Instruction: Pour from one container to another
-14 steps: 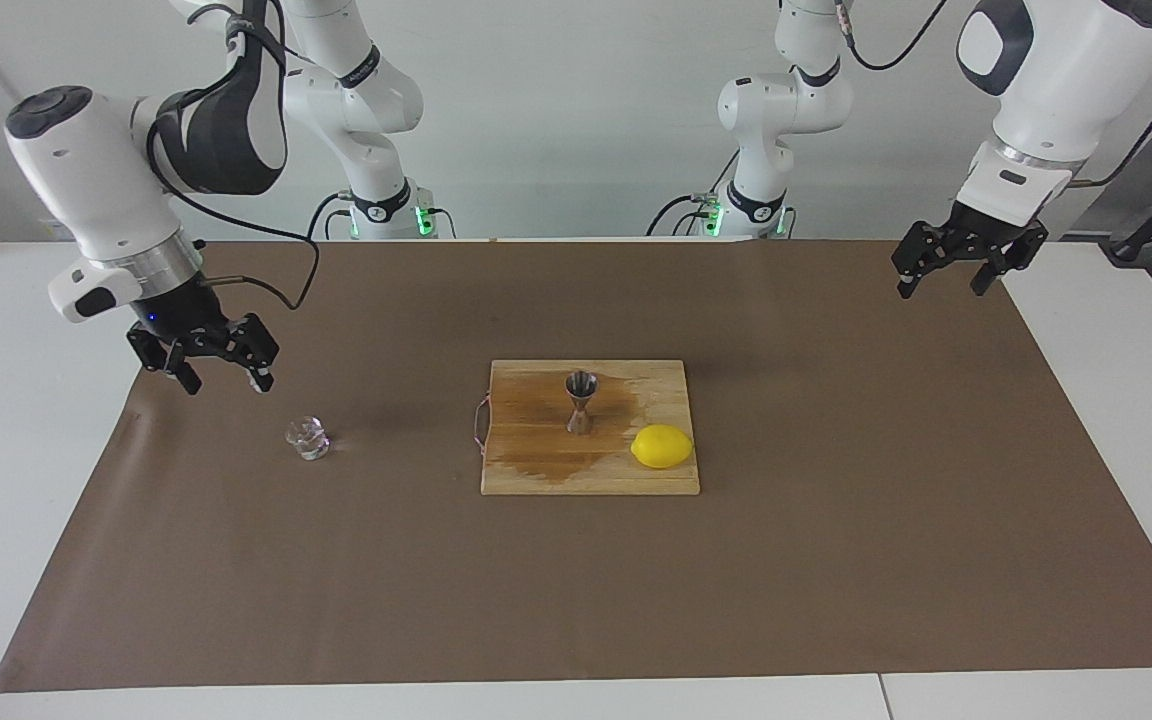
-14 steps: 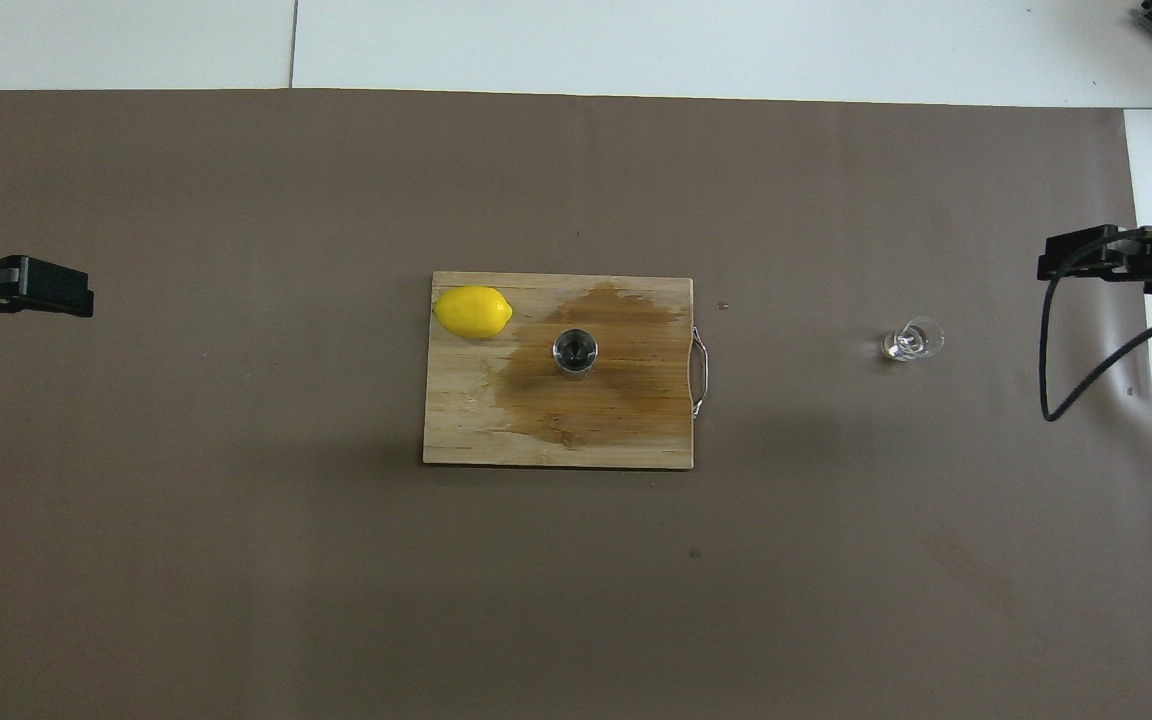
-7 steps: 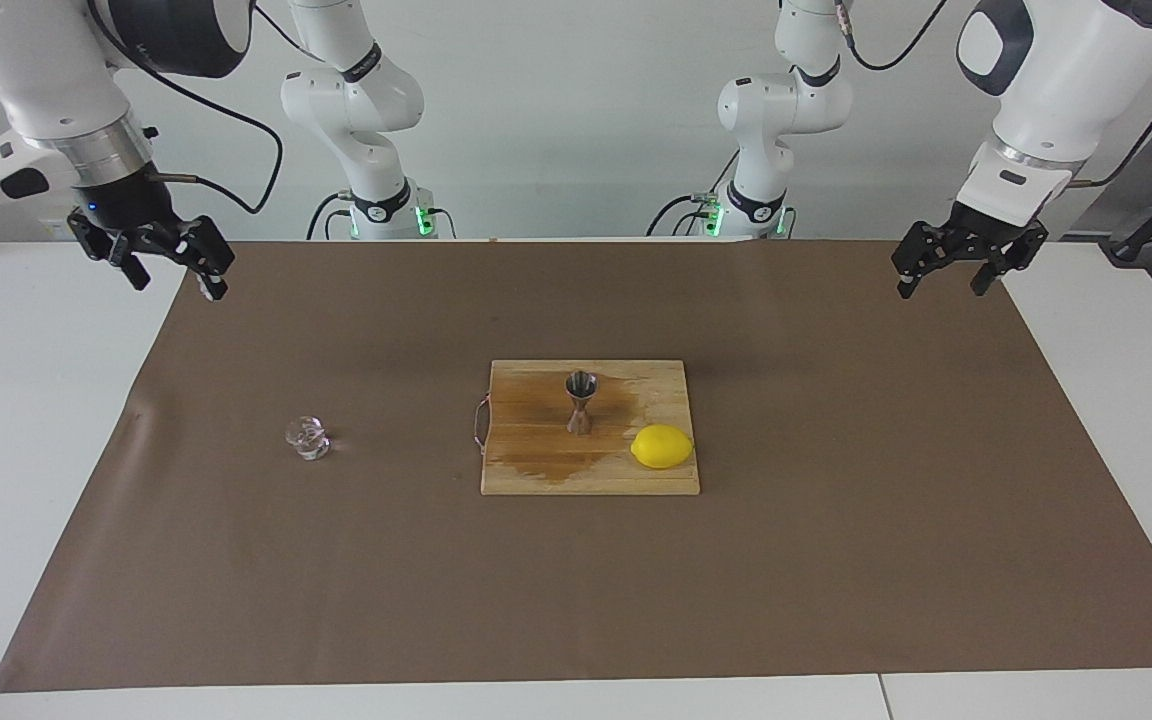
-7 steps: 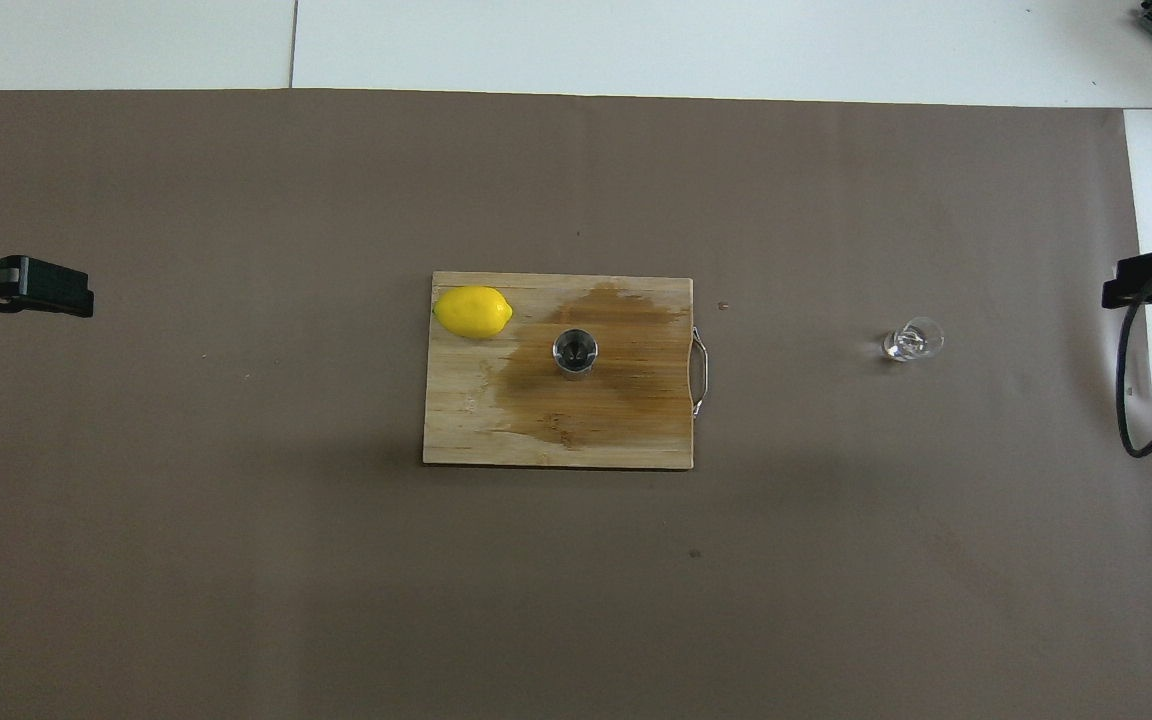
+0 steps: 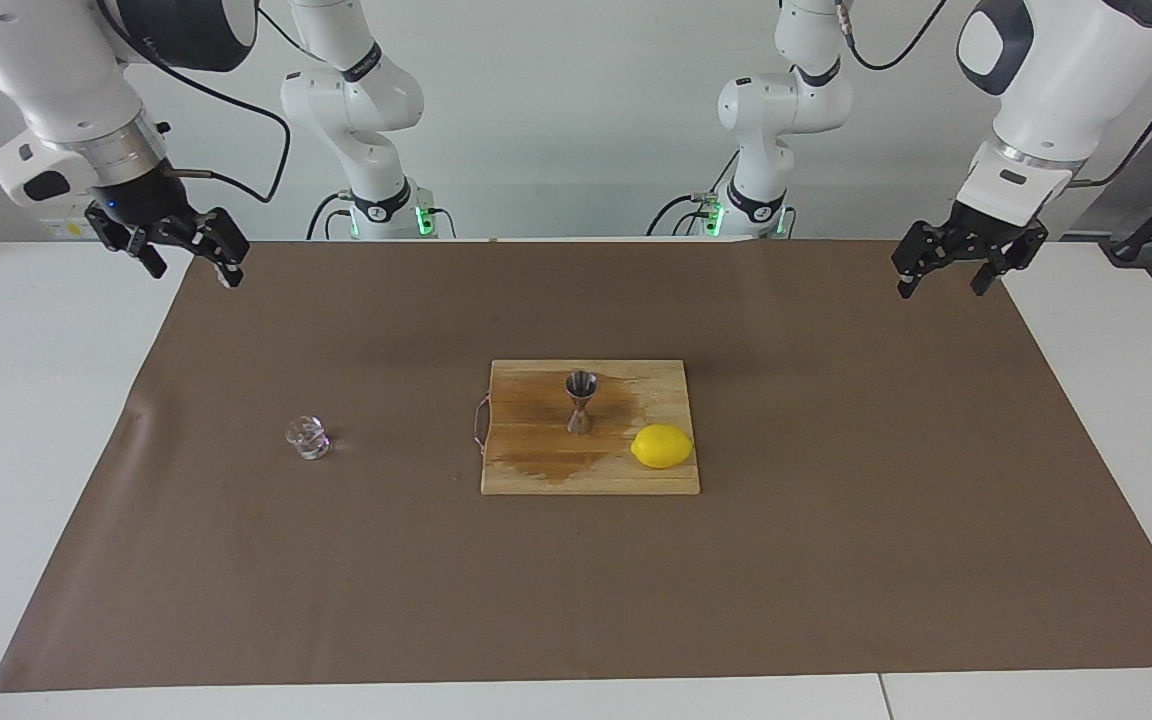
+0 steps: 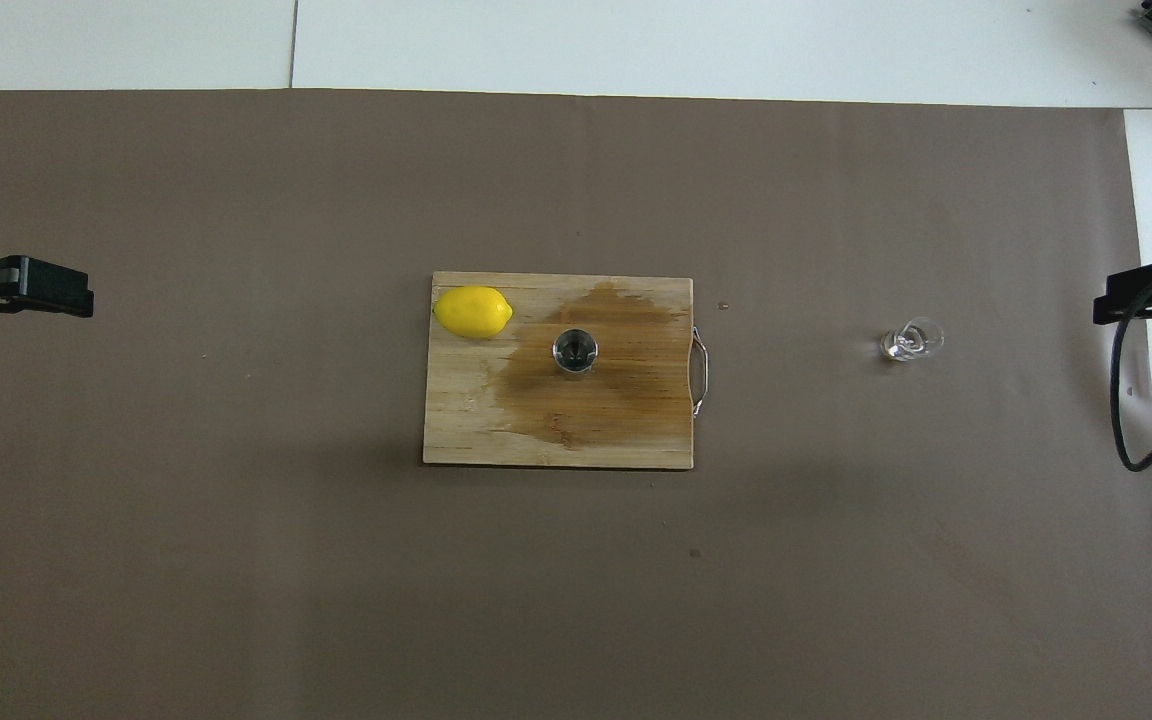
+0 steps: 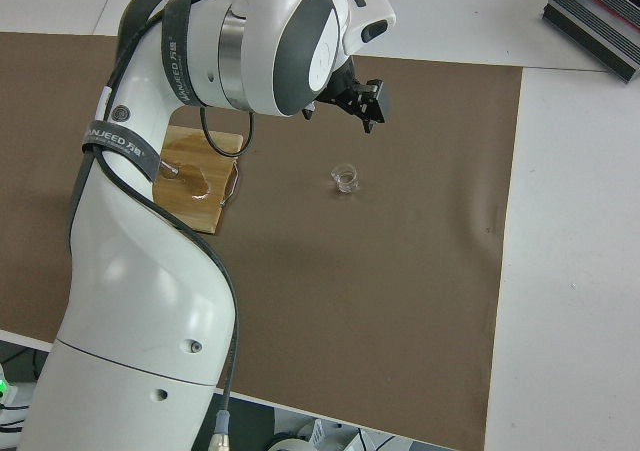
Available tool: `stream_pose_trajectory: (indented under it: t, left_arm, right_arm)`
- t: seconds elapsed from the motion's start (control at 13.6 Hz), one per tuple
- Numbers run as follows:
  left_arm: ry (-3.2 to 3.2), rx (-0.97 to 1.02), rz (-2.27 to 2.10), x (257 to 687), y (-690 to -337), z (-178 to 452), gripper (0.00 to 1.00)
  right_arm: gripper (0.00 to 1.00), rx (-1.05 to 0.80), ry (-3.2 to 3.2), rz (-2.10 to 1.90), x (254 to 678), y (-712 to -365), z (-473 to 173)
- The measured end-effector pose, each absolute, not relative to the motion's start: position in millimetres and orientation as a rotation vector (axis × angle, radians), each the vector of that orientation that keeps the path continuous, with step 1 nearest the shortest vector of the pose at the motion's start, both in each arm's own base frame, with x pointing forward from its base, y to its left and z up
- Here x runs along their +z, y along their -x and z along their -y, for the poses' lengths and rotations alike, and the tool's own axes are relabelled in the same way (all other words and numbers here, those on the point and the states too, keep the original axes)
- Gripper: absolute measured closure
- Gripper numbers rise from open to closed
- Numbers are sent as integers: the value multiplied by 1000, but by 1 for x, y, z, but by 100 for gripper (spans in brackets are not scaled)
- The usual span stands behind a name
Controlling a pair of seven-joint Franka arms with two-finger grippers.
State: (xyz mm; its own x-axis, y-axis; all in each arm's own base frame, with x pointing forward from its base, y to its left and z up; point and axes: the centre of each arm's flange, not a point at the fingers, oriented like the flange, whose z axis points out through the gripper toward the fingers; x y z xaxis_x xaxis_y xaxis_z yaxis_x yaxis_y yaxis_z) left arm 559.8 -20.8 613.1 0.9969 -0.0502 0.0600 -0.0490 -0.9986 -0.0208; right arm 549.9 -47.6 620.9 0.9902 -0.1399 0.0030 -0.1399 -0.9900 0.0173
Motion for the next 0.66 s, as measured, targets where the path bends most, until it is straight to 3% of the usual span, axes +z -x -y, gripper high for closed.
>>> stream_pose_trajectory:
  t: [0.66]
  left_arm:
    - [3120,-95,-77,613,-560,21,0]
  right_arm:
    - [0,6,-3120,149,621,-552,27]
